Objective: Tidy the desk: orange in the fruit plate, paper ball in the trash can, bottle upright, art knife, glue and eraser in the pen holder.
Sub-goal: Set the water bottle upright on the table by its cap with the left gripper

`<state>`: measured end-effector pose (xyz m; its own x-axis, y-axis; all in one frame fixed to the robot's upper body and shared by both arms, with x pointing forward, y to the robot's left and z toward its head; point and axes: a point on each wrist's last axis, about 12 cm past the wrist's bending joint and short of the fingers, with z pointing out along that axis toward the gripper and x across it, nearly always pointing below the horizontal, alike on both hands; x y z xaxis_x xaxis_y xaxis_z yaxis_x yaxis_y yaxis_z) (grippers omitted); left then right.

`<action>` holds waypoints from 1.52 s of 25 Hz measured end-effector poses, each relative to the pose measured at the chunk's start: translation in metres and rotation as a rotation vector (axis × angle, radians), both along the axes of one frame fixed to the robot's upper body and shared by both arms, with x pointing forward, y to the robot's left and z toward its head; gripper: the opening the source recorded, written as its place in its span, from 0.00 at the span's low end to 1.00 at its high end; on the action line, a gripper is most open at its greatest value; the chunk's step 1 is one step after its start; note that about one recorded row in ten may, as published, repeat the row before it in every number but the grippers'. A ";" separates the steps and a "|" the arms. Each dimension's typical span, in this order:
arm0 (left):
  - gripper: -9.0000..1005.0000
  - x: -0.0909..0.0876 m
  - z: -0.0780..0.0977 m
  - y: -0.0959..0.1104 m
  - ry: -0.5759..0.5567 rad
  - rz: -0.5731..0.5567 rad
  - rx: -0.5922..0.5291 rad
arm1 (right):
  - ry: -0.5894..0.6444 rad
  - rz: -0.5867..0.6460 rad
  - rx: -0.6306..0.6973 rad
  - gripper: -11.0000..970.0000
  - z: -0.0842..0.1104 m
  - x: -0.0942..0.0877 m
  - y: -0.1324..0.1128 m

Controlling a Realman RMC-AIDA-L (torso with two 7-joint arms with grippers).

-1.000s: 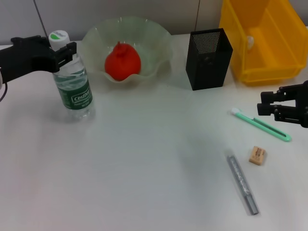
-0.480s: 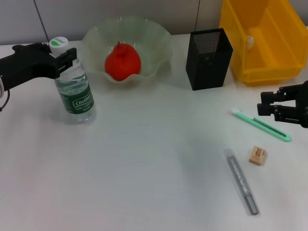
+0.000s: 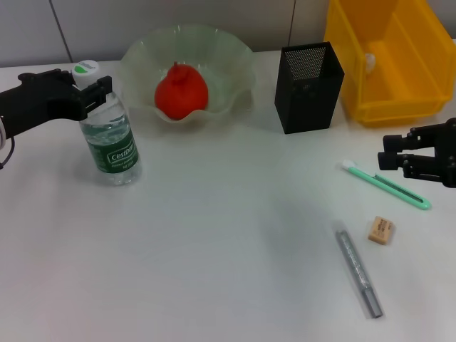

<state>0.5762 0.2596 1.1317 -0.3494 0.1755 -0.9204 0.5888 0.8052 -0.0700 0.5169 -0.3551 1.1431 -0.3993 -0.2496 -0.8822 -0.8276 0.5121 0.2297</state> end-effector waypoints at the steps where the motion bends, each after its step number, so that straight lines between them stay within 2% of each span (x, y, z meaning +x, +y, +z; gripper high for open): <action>1: 0.44 0.000 0.000 0.000 0.002 -0.001 0.000 | 0.000 0.000 -0.001 0.37 0.000 0.000 0.000; 9: 0.44 -0.003 0.000 -0.002 -0.016 -0.051 0.037 | 0.002 0.000 0.000 0.37 0.000 0.000 0.000; 22: 0.44 -0.007 0.000 0.000 0.000 -0.080 0.026 | 0.007 -0.003 0.001 0.37 -0.001 -0.001 -0.001; 30: 0.55 -0.007 0.005 0.002 -0.005 -0.081 0.004 | 0.011 -0.006 0.001 0.37 -0.002 -0.003 -0.002; 35: 0.76 -0.007 0.009 0.001 -0.016 -0.081 -0.026 | 0.014 -0.003 0.003 0.37 -0.002 -0.003 -0.001; 38: 0.78 -0.007 0.011 0.002 -0.015 -0.085 -0.036 | 0.015 0.000 0.006 0.37 -0.002 -0.004 -0.001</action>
<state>0.5689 0.2613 1.1423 -0.3208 0.1706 -0.9317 0.6560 0.7495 -0.0886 0.5131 -0.3566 1.1410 -0.4128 -0.2448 -0.8773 -0.8240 0.5108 0.2452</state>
